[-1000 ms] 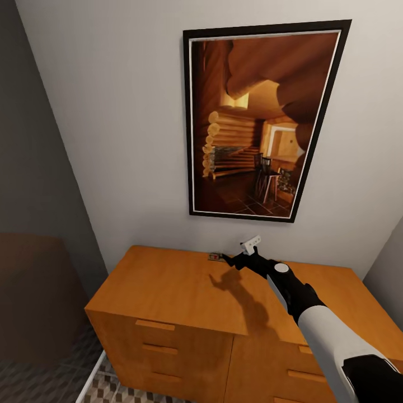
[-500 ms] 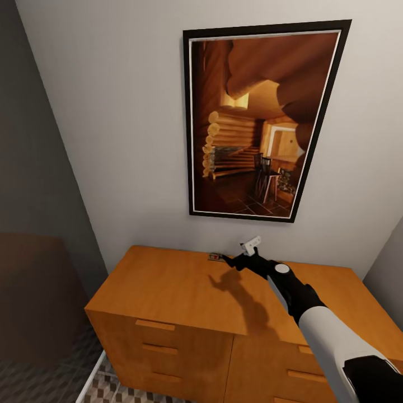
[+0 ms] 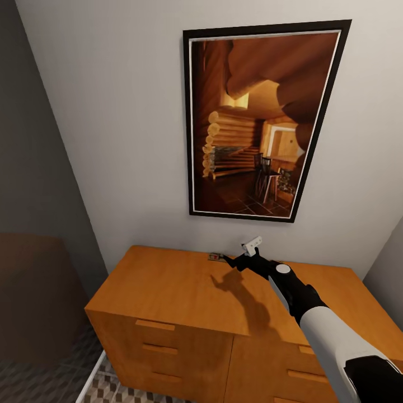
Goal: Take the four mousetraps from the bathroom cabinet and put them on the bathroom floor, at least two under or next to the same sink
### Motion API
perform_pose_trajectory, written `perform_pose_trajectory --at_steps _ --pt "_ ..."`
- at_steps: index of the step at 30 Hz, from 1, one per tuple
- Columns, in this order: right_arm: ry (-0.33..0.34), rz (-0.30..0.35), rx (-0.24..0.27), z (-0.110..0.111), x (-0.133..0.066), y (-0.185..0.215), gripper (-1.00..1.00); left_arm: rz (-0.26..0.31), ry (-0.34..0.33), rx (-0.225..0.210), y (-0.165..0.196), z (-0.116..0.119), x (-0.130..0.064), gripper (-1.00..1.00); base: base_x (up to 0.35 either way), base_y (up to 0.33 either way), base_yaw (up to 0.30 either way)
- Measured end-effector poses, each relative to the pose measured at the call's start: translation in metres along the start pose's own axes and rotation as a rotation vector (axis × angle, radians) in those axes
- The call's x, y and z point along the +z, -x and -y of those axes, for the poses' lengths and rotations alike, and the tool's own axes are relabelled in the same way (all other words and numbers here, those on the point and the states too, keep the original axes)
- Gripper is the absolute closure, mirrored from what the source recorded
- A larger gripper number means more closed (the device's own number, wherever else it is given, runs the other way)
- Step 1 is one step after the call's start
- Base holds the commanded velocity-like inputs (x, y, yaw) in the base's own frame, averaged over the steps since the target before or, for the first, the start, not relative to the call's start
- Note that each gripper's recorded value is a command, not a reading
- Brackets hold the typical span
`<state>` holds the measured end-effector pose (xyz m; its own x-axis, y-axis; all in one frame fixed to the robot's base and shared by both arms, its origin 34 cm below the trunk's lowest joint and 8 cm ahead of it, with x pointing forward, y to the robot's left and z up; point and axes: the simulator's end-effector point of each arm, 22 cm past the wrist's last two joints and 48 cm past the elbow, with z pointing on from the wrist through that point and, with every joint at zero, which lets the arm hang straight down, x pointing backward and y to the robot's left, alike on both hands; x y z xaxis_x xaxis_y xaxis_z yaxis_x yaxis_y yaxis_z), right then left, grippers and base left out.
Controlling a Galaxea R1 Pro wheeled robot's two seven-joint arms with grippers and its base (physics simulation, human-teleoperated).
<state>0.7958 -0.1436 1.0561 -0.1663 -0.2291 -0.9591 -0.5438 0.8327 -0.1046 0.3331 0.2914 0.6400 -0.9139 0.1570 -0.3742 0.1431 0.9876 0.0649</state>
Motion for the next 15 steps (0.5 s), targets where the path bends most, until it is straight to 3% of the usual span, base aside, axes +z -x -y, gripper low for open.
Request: perform_pose_trajectory --at_steps 5,15 --pt "0.0 -0.006 0.003 0.0 0.0 -0.003 -1.0 0.026 0.0 0.001 0.006 0.0 0.0 -1.0 0.0 0.0 0.0" --pt "0.002 -0.027 0.016 -0.002 0.0 -0.014 -1.0 0.025 -0.002 0.001 0.006 0.001 0.0 -1.0 0.0 0.0 0.0"
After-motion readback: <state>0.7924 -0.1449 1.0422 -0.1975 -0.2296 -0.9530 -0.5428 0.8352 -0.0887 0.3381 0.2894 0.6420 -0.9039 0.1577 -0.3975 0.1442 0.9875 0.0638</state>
